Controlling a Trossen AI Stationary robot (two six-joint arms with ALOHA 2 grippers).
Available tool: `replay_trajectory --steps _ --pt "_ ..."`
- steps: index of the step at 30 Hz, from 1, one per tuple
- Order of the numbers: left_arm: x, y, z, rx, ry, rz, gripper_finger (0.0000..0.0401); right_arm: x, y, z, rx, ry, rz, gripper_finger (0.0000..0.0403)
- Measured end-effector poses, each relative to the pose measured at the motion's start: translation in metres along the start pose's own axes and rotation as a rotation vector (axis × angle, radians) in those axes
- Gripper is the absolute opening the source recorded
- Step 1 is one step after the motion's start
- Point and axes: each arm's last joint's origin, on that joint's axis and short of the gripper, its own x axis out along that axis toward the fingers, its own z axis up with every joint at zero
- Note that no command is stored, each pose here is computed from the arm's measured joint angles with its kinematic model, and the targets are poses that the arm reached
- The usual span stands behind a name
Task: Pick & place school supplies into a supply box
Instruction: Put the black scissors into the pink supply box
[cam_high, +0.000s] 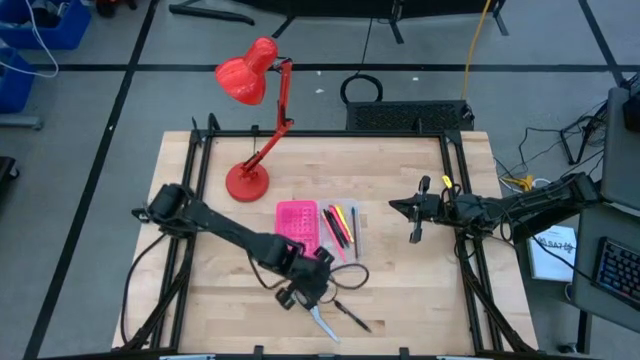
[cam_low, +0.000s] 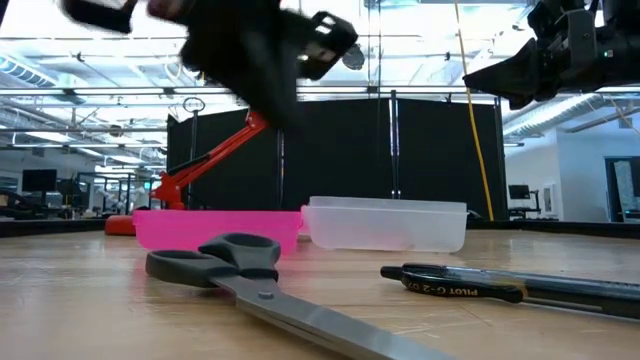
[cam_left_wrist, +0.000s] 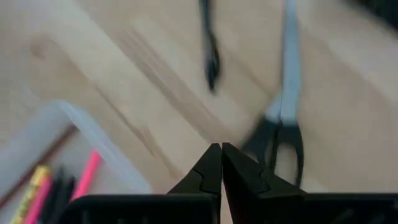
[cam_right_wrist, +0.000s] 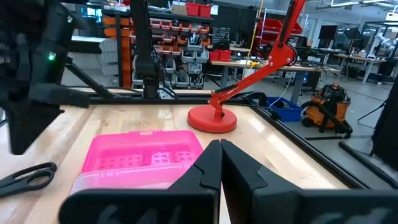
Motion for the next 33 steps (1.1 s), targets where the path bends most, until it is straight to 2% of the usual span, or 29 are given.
replay_trajectory --steps 5,9,12,17,19,21,25,33 --pt "0.015 -0.013 -0.014 0.053 0.184 -0.026 0.0022 0.000 0.000 0.000 0.007 0.003 0.000 0.0000" --pt "0.018 -0.024 -0.011 0.119 0.183 -0.073 0.0022 0.000 0.000 0.000 0.017 0.002 0.000 0.0000" --pt "0.019 -0.032 -0.006 0.150 0.167 -0.047 0.0029 0.000 0.000 0.000 0.017 0.002 0.000 0.0000" --pt "0.018 -0.044 0.004 0.191 0.166 0.094 0.0081 0.000 0.000 0.000 0.019 0.002 0.000 0.0000" --pt "0.018 -0.046 0.009 0.165 0.140 0.138 0.0108 0.000 0.000 0.000 0.026 0.002 0.000 0.0000" --pt "0.018 -0.047 0.011 0.148 0.114 0.124 0.0136 0.000 0.000 0.000 0.031 0.002 0.000 0.0000" --pt "0.018 -0.049 0.011 0.144 0.081 0.031 0.0176 0.000 0.000 -0.001 0.050 0.006 0.000 0.0000" --pt "0.018 -0.044 0.009 0.133 0.090 0.029 0.0186 0.002 0.001 -0.003 0.036 0.028 0.001 0.0000"
